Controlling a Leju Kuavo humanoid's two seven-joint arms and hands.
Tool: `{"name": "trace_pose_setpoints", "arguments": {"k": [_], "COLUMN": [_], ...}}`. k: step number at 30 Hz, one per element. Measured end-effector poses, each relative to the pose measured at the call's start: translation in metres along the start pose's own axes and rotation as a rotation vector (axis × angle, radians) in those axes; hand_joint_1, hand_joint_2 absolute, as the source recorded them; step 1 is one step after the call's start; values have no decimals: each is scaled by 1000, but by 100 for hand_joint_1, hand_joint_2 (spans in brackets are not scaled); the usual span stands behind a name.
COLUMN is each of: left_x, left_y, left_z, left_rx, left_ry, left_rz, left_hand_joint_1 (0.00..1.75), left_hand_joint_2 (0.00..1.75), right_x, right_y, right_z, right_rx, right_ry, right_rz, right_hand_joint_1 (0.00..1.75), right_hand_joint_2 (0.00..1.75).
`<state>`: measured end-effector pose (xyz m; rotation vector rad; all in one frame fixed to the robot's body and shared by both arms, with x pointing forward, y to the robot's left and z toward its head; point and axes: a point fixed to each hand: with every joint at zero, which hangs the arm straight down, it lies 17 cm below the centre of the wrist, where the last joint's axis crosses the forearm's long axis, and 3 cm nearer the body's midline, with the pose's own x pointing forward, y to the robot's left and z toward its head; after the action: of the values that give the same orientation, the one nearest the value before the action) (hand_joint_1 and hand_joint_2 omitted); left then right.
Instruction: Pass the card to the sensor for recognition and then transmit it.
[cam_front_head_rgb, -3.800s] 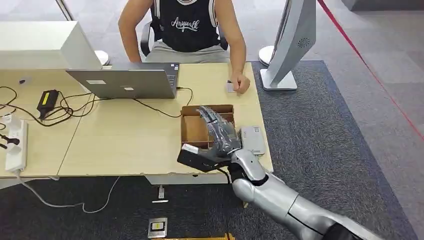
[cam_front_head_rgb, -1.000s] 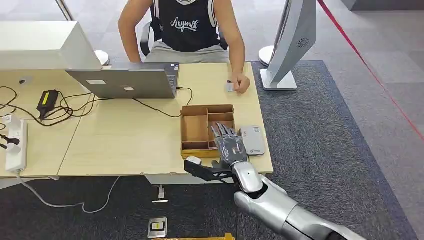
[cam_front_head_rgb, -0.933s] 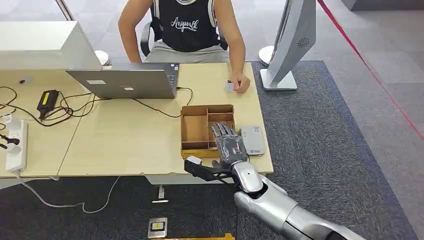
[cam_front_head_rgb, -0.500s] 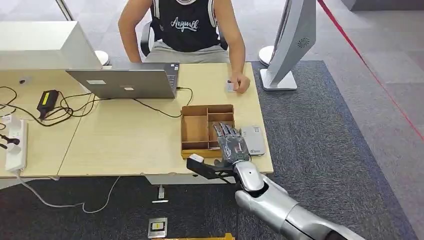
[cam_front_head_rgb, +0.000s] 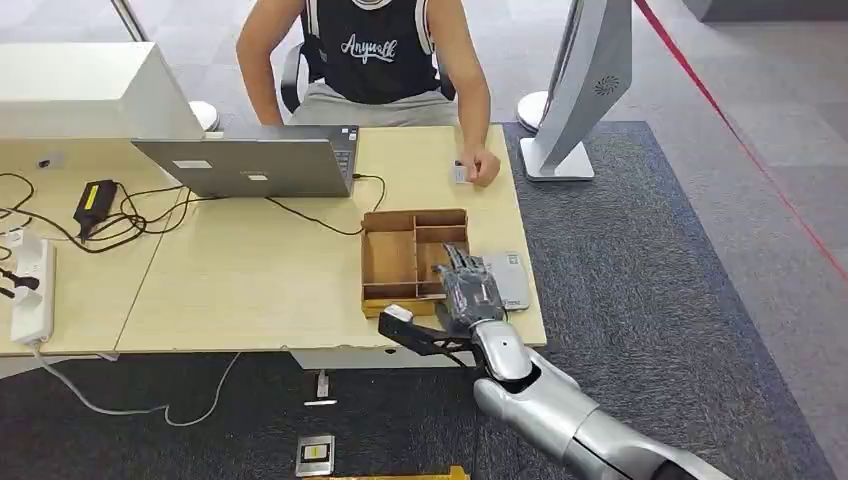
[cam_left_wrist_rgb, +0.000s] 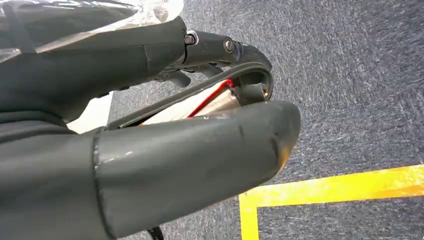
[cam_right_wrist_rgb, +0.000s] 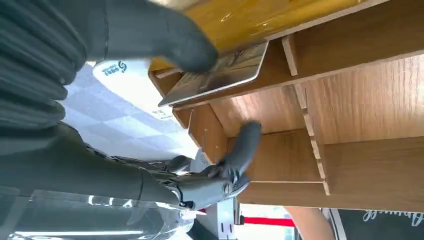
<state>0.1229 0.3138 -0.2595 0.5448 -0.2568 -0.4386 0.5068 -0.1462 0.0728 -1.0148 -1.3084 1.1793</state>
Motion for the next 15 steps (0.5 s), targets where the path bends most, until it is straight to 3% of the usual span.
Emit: {"name": "trace_pose_setpoints", "arguments": {"k": [4, 15], "left_x": [0, 0], "left_y": [0, 0], "left_z": [0, 0], "left_rx": [0, 0], "left_ry": [1, 0], "left_rz": [1, 1], "left_hand_joint_1": [0, 0], "left_hand_joint_2": [0, 0], "right_x": [0, -1], "right_y": [0, 2], "right_z": [0, 0], "right_rx": [2, 9], "right_ry": [0, 4], "right_rz": [-5, -13], "right_hand_joint_1": [157, 155], "right_hand_joint_2": [175, 175]}}
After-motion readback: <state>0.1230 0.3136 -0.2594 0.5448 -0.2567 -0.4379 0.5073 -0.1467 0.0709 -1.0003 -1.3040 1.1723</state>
